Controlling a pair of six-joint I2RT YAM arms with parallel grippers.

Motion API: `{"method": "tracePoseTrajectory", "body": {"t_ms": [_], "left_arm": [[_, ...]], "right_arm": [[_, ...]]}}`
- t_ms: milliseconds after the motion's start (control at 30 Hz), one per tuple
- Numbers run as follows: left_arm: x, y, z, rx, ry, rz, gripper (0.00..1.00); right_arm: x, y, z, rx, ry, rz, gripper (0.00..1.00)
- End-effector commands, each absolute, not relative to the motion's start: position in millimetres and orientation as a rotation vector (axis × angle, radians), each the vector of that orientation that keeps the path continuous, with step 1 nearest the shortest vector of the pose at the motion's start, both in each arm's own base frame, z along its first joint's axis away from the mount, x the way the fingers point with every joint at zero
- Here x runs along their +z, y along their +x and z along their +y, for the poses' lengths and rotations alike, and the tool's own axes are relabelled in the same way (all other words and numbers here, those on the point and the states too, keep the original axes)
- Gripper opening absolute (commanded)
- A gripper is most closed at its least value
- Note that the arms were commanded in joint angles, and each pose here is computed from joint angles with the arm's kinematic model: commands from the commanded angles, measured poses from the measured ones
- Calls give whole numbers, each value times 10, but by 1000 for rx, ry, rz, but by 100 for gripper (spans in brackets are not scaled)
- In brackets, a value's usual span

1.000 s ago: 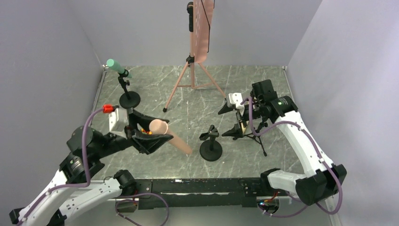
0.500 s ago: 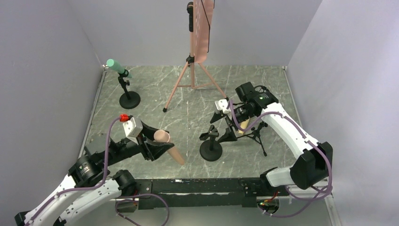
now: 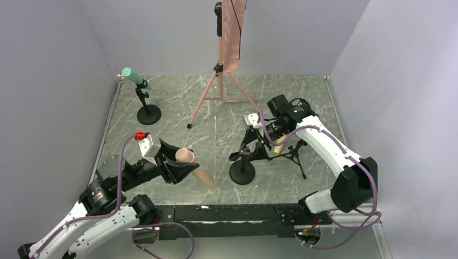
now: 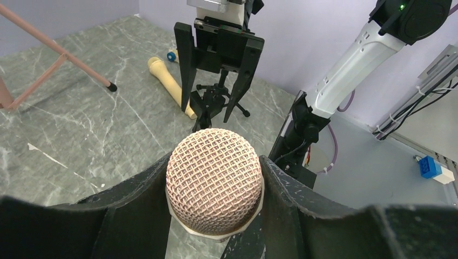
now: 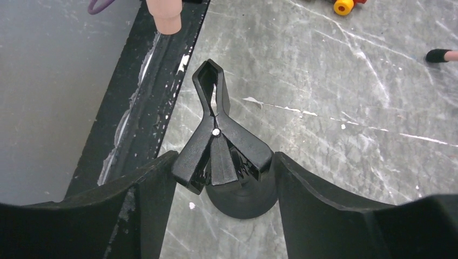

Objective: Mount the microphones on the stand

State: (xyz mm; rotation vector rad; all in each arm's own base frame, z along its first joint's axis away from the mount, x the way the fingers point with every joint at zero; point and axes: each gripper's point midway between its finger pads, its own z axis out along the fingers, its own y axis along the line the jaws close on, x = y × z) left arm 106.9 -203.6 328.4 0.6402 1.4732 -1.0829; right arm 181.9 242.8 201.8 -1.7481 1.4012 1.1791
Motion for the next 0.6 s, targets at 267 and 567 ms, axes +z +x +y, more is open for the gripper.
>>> {"method": "tracePoseTrajectory", "body": {"t_ms": [267, 567], "left_arm": [[3514, 1139, -2161, -1111, 636, 1411, 0], [3675, 1201, -2240, -1103, 652, 1362, 0]], "right_arm": [[2215, 1757, 2490, 1199, -1731, 1319, 54], [2210, 1716, 2472, 1186, -1740, 1307, 36]]}}
